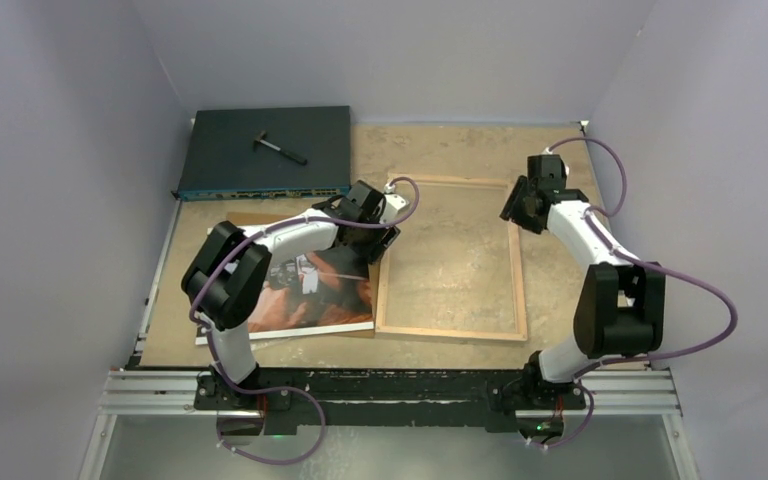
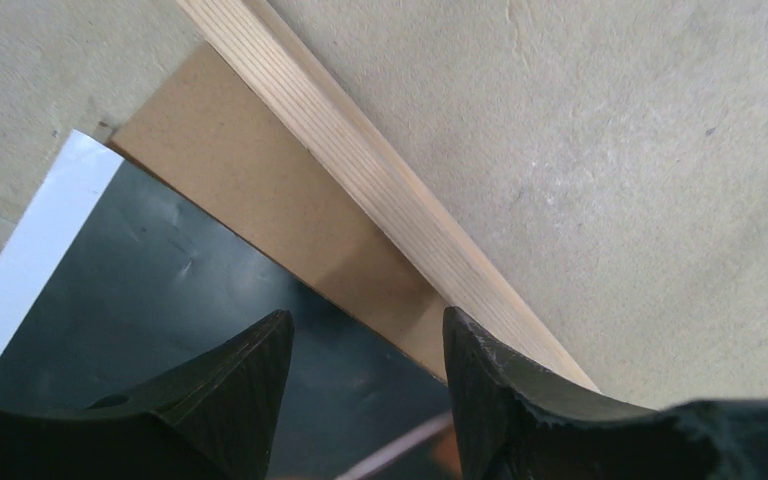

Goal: Put the photo into the frame
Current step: Turn over the photo frame at the center of the board, then move the photo frame to the center of the board.

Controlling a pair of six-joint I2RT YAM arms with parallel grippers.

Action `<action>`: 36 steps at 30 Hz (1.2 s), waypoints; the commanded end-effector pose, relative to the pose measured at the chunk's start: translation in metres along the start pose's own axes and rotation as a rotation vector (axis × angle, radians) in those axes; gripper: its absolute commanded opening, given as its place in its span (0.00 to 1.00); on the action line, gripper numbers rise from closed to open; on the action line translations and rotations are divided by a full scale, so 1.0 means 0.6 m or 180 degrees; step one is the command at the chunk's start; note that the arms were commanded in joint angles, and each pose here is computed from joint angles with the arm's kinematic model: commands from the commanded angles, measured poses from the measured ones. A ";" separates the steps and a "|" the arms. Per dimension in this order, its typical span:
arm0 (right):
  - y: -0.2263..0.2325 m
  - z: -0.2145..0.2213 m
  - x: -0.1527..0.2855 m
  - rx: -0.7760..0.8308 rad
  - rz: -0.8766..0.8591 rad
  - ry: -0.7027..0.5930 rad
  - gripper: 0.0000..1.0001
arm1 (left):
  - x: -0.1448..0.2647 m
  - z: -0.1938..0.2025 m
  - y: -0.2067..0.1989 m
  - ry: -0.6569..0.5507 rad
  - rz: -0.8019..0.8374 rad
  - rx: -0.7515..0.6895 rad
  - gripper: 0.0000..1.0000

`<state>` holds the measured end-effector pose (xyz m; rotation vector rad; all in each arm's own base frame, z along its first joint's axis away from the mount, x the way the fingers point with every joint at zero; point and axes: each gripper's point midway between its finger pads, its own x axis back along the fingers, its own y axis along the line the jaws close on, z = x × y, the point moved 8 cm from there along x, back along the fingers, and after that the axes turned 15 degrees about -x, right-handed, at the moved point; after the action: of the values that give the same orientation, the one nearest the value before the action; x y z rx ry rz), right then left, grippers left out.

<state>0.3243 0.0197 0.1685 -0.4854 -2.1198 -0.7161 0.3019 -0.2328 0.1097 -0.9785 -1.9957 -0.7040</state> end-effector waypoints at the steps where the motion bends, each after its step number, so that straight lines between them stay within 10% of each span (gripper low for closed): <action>1: -0.004 -0.005 -0.026 -0.0126 0.0144 -0.0168 0.52 | -0.006 0.004 -0.001 -0.0052 0.0018 -0.0161 0.53; 12: -0.015 0.007 -0.049 -0.0305 0.0358 -0.0147 0.54 | 0.030 -0.012 0.010 -0.0146 0.0076 -0.0198 0.34; 36: -0.017 -0.017 -0.155 -0.0227 0.0831 -0.0205 0.43 | -0.029 -0.011 -0.008 -0.0035 -0.0019 -0.0346 0.34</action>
<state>0.3589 0.0059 0.0883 -0.7535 -2.0015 -0.6518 0.2927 -0.2328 0.0918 -1.0388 -1.9231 -0.8201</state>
